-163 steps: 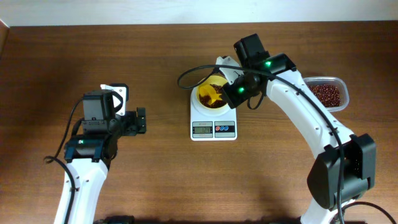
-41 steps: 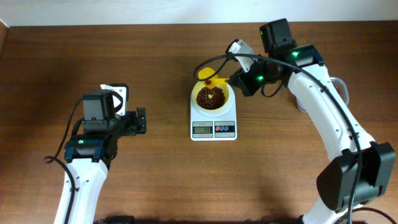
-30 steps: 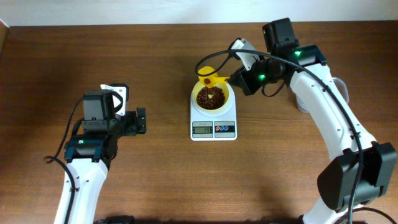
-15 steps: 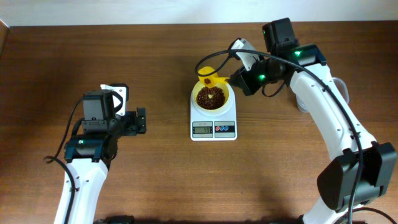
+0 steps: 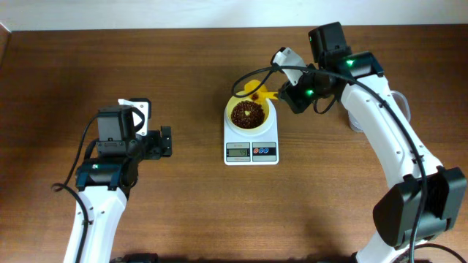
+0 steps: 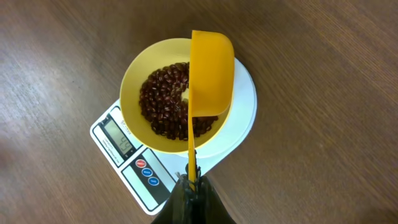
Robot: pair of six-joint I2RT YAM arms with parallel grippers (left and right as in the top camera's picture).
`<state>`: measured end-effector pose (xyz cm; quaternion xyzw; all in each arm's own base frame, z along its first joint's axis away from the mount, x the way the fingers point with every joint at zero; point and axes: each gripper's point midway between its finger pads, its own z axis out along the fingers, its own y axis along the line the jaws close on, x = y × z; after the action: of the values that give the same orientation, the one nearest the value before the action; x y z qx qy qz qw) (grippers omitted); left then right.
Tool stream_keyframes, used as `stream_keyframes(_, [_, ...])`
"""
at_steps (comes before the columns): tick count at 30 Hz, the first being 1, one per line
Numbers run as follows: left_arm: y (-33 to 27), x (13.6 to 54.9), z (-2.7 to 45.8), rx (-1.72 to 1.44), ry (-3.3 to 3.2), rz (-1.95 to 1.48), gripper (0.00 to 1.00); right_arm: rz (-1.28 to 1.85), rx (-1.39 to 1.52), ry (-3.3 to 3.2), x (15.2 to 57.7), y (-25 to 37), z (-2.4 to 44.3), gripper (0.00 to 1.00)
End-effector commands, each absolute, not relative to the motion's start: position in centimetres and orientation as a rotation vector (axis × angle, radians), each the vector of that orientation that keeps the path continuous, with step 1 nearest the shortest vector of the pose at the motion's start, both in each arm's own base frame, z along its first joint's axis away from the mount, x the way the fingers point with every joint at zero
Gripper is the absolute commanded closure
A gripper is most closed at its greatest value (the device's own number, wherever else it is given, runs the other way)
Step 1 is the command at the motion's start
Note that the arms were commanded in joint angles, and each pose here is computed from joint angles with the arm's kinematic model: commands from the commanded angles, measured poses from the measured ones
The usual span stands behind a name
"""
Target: Scoop item into bowl and weigh 50g on scale
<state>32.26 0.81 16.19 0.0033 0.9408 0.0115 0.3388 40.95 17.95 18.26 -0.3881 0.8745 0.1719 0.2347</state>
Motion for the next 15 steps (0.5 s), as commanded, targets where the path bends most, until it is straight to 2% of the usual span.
stream_keyframes(1, [1.1,32.2,15.9,0.013,2.457,0.045,0.01,0.502,-1.076,2.343,40.9,18.4,19.9,0.96])
stream_keyframes(2, [1.1,32.2,15.9,0.014,2.457,0.045,0.01,0.436,-1.068,2.364,41.2,17.7,19.6,0.96])
stream_keyframes(4, [1.1,32.3,15.9,0.014,2.457,0.045,0.01,0.520,-1.085,2.336,40.7,18.8,20.0,0.96])
stream_keyframes(6, [1.1,32.2,15.9,0.014,2.457,0.045,0.01,0.408,-1.058,2.373,41.5,17.2,19.5,0.96])
stream_keyframes(11, [1.1,32.2,15.9,0.014,2.457,0.045,0.01,0.570,-1.076,2.320,40.6,19.0,20.3,0.96])
stream_keyframes(15, [1.1,32.2,15.9,0.013,2.457,0.045,0.01,0.570,-1.076,2.320,40.6,19.0,20.3,0.96])
